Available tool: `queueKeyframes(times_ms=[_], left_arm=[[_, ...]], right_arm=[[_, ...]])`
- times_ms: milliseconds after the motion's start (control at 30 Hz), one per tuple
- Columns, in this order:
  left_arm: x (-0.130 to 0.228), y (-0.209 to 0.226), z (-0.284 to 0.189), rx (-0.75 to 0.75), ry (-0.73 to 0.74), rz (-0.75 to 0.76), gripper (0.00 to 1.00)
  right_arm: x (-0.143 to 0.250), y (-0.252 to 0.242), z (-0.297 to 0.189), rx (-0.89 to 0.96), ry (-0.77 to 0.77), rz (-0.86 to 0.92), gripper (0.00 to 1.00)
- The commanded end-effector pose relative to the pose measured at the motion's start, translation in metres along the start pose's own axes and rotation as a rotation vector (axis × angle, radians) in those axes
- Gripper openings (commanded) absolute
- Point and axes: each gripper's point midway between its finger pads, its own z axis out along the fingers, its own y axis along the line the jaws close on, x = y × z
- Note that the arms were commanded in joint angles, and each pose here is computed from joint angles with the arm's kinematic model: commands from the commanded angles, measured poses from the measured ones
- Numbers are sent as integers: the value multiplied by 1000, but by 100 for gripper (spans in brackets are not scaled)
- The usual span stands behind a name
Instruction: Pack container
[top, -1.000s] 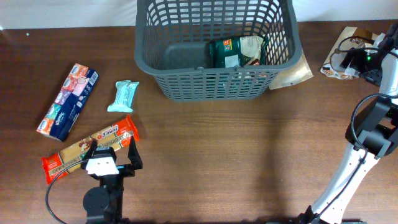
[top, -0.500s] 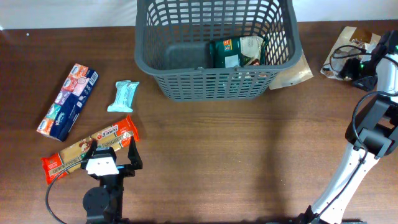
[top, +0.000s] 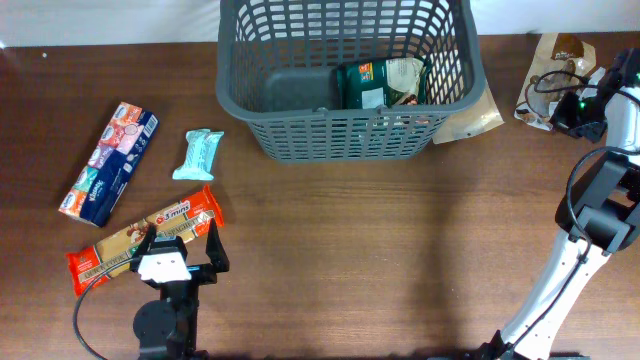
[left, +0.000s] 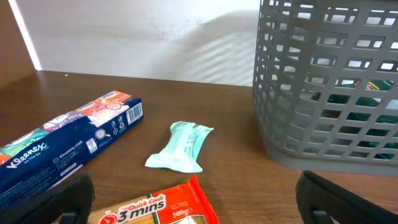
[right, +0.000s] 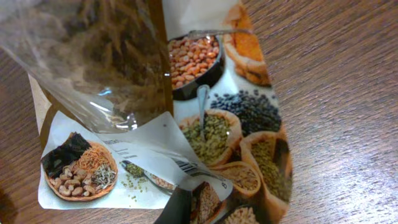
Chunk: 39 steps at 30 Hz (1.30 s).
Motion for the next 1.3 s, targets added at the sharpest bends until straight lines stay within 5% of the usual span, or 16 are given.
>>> queueKeyframes(times_ms=[0,267,867,1267], left_arm=[[1,-2,0,13,-3,16,99],[1,-2,0,13,-3,16,99],[1,-2,0,13,-3,16,99],[1,-2,0,13,-3,16,99]], right_arm=[[8,-1,7,-13,30,7,4],[0,5,-17,-16,5,0,4],[-60,45,-208,-43,-386,-70,4],[-53,86,-249,-76,-445,-132,4]])
